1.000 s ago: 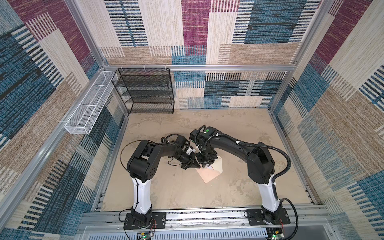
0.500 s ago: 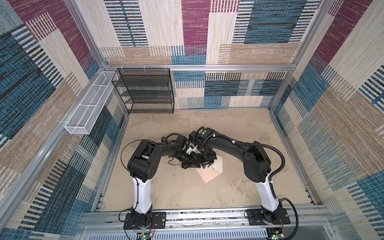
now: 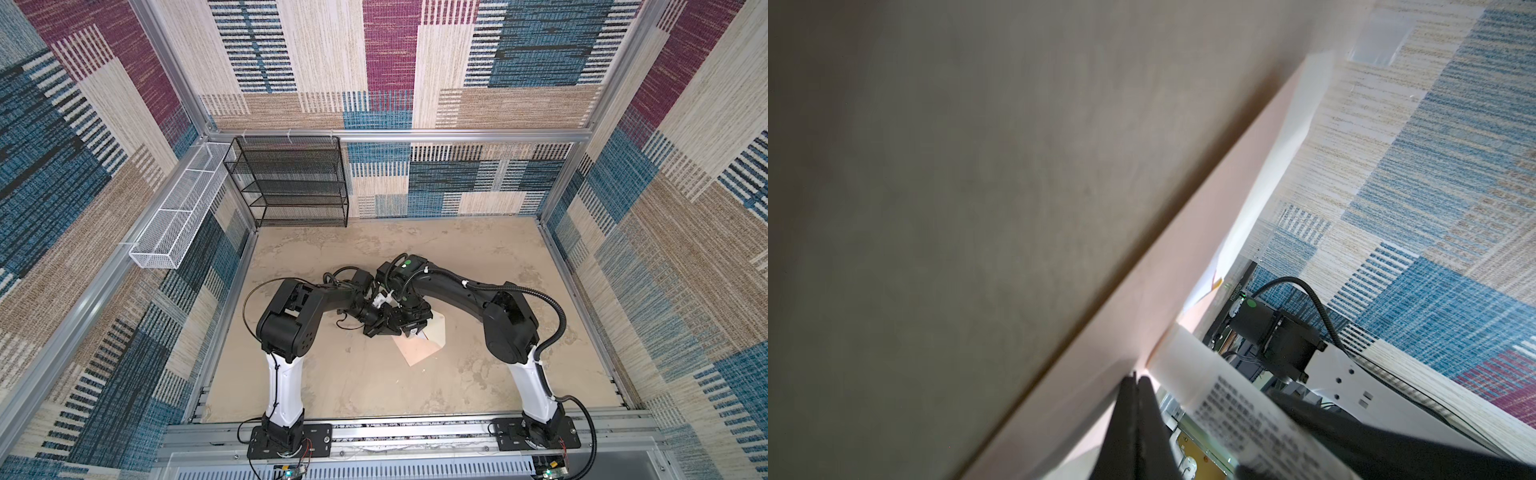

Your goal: Place the letter into the envelope and seal it

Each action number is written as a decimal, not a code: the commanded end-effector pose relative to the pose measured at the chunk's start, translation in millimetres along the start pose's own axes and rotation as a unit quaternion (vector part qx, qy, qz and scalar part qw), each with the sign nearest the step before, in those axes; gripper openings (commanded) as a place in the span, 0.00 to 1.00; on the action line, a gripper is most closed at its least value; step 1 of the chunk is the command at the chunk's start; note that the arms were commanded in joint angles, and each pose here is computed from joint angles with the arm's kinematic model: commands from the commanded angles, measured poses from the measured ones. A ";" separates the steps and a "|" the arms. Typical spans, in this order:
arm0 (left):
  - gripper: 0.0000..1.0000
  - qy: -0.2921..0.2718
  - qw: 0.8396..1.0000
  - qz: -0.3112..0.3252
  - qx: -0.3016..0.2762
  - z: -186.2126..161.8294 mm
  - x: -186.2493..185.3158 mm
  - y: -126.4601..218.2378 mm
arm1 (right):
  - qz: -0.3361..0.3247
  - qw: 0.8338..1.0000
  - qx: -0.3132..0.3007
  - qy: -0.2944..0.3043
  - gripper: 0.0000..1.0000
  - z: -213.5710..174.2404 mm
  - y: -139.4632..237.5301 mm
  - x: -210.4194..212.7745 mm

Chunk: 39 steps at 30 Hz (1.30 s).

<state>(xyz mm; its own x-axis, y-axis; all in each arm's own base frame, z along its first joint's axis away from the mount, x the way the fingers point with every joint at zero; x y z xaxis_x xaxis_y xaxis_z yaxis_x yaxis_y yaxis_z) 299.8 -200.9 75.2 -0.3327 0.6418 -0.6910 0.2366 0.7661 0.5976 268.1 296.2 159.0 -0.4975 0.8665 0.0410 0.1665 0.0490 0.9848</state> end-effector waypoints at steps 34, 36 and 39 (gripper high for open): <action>0.00 0.069 0.993 0.098 -0.015 6.7 24.0 -3.5 | 0.041 0.994 -0.088 -0.052 0.00 -15.1 60.8 -23.2; 0.00 0.069 0.993 0.098 -0.015 6.2 23.9 -2.8 | 0.037 0.995 -0.082 -0.050 0.00 -9.4 54.8 -23.1; 0.00 0.068 0.993 0.098 -0.017 5.4 23.1 -1.9 | 0.033 0.996 -0.072 -0.042 0.00 1.1 44.6 -21.0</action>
<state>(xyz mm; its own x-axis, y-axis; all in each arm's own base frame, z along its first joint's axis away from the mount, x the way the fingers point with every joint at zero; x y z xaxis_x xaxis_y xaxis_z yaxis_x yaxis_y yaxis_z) 309.1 -202.8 74.4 -0.3131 0.6382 -0.7034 0.2530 0.7699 0.5859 282.8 275.4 207.5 -0.4062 0.9084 0.0994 0.0692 -0.0778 0.9946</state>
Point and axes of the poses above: each gripper's point midway between its finger pads, its own y axis back along the fingers, its own x axis along the line the jaws close on, z = x × y, the point moved 10 cm from there along y, back along the fingers, and after that the axes turned 13 degrees about y, right-handed, at the moved point
